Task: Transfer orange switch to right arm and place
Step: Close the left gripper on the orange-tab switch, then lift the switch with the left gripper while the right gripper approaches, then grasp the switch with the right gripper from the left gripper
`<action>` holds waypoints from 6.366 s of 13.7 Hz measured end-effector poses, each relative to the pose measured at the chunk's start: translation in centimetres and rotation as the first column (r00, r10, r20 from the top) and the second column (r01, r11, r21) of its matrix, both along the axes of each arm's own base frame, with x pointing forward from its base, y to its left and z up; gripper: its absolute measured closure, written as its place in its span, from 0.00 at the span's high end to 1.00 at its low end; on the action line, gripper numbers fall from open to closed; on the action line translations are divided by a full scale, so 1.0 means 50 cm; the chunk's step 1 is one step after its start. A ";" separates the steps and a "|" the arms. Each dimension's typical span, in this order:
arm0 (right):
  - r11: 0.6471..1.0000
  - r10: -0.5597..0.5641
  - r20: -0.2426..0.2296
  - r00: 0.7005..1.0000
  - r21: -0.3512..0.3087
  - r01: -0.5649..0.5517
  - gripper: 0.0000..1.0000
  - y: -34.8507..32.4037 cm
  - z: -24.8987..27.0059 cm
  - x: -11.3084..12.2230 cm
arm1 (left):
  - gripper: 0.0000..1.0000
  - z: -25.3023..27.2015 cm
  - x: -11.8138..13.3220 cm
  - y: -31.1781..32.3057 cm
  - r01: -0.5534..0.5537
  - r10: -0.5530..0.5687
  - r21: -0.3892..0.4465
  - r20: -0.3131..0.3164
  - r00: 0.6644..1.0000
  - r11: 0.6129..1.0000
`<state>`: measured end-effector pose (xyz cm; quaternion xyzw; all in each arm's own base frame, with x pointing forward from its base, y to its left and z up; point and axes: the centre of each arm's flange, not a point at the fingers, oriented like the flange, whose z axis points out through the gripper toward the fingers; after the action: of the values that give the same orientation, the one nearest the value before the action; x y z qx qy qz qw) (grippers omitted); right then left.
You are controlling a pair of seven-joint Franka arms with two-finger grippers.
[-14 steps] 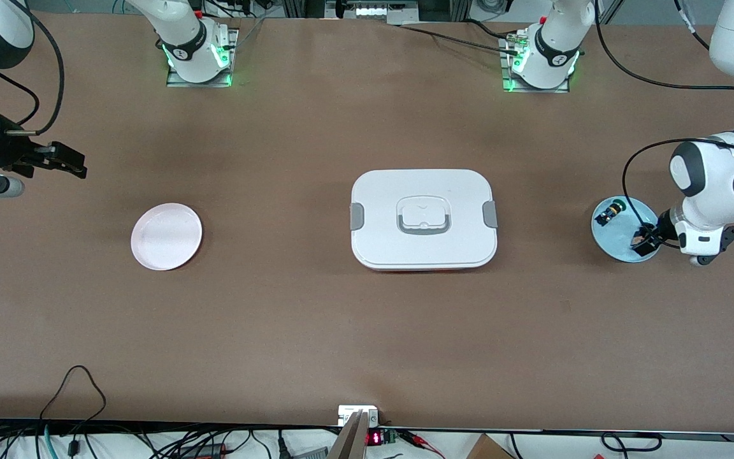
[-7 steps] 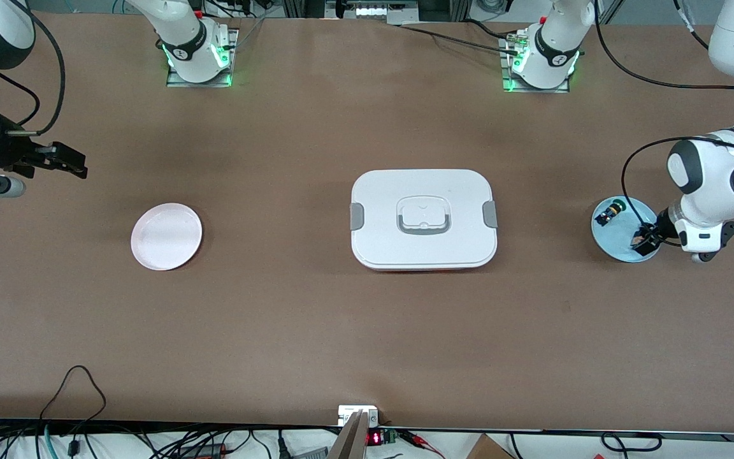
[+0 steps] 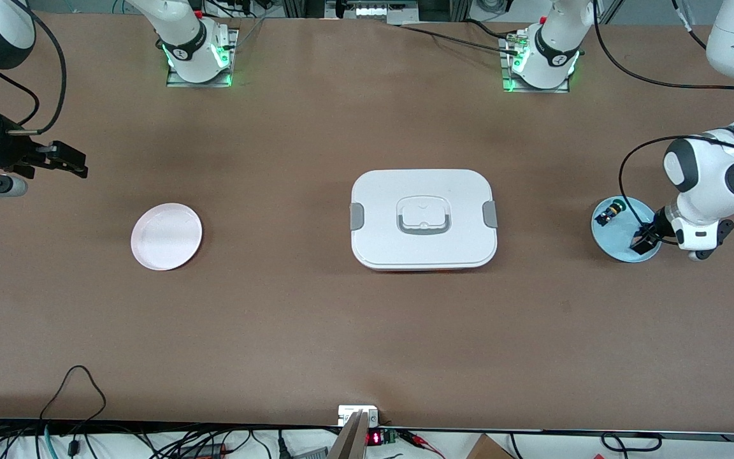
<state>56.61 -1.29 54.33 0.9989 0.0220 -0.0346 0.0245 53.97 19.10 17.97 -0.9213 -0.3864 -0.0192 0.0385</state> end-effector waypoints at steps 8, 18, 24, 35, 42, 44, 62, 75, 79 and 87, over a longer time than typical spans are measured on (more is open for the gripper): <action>1.000 0.013 0.001 1.000 0.000 -0.013 1.00 0.014 0.001 0.000 | 0.78 0.005 0.002 0.000 0.148 -0.148 0.004 -0.009 0.989 0.989; 0.999 0.044 -0.010 0.999 0.024 -0.043 1.00 0.058 -0.011 0.004 | 0.78 0.199 0.079 -0.165 0.484 -0.485 0.030 0.065 0.872 0.874; 0.944 0.014 -0.083 0.996 0.331 0.014 1.00 0.162 -0.082 0.026 | 0.78 0.307 0.114 -0.584 0.744 -0.719 -0.025 0.235 0.654 0.668; 0.276 -0.008 -0.239 0.971 0.933 0.232 1.00 0.381 -0.195 0.083 | 0.78 0.474 0.120 -0.841 0.934 -0.663 -0.156 0.667 0.339 0.321; 0.060 -0.006 -0.391 0.920 0.918 0.391 1.00 0.489 -0.292 0.092 | 0.78 0.512 0.088 -0.965 0.966 -0.408 0.252 0.889 -0.209 0.053; 0.035 -0.005 -0.469 0.883 0.883 0.468 1.00 0.510 -0.298 0.089 | 0.78 0.525 0.083 -1.009 0.933 -0.350 0.357 0.879 -0.323 0.036; -0.156 0.074 -0.585 0.808 0.793 0.588 1.00 0.638 -0.247 0.067 | 0.78 0.588 0.092 -1.154 0.878 -0.188 0.474 0.870 -0.456 0.063; -0.187 0.099 -0.584 0.806 0.785 0.591 0.97 0.671 -0.236 0.064 | 0.78 0.575 0.103 -1.153 0.884 -0.184 0.463 0.877 -0.445 0.070; -0.191 0.088 -0.595 0.799 0.777 0.600 0.97 0.673 -0.270 0.083 | 0.78 0.575 0.103 -1.153 0.884 -0.184 0.463 0.877 -0.445 0.070; -0.237 0.084 -0.554 0.829 0.797 0.556 0.84 0.681 -0.264 0.105 | 0.78 0.575 0.103 -1.153 0.884 -0.184 0.463 0.877 -0.445 0.070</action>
<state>61.86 32.75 41.12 0.5958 -0.1588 -0.2190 -0.7562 59.12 -38.56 46.74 -0.6379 0.3690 -0.4587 -0.4964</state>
